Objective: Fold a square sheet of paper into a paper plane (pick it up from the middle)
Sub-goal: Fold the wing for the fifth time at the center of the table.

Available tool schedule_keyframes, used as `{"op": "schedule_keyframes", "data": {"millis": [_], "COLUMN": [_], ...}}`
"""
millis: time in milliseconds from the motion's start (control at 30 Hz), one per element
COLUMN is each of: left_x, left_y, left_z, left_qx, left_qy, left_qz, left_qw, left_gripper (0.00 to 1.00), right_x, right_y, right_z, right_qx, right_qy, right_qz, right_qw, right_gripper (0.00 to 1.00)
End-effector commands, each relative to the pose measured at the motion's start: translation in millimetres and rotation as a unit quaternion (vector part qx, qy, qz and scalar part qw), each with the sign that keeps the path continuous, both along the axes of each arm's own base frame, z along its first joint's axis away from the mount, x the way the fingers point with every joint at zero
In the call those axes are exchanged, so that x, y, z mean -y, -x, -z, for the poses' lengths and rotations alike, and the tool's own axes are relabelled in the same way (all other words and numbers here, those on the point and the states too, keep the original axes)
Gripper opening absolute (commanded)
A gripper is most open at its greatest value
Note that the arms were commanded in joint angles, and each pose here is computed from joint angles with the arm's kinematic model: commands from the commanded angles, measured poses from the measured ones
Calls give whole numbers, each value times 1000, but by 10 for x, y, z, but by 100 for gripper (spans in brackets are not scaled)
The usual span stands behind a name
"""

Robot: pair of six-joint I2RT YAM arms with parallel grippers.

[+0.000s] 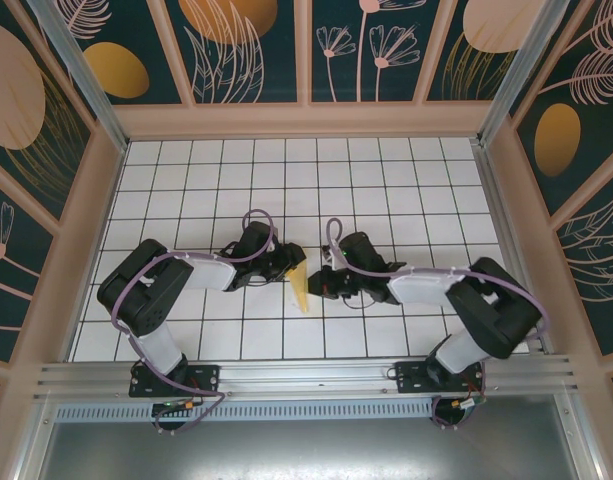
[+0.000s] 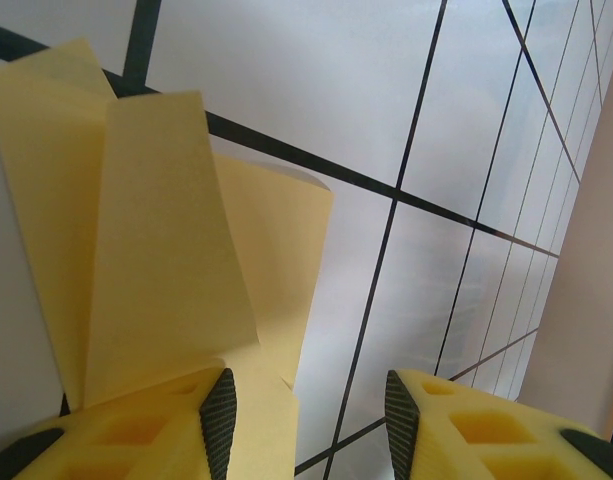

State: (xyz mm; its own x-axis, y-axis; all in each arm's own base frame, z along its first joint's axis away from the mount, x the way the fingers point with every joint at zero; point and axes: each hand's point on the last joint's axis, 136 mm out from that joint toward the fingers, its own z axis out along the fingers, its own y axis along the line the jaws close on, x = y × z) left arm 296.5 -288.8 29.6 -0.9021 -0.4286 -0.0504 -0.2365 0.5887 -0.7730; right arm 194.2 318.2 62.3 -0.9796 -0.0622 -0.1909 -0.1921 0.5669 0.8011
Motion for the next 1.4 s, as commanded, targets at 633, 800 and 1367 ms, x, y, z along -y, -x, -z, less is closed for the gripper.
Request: {"op": "schedule_keyframes", "data": {"millis": [633,800,1367], "left_x": [-109,-108,-100], "left_y": [34,34,-5], "left_z": [190,179,126], "left_qx": [-17,-16,-3], "left_qy": [-33,-32,-34], "left_qz": [-5,-5,-1], "left_qw": [999,999,999], "left_gripper": [47,47,47], "right_x": [-20,-150,179], "right_y": [449,161,332], "right_z": [276,-101,876], "right_qx": [-40,8,-74], "right_qy": [32,-19,131], "right_qz": [-50,-22,-18], "right_qw": [997,1000,988], "right_gripper": [4,4,0]}}
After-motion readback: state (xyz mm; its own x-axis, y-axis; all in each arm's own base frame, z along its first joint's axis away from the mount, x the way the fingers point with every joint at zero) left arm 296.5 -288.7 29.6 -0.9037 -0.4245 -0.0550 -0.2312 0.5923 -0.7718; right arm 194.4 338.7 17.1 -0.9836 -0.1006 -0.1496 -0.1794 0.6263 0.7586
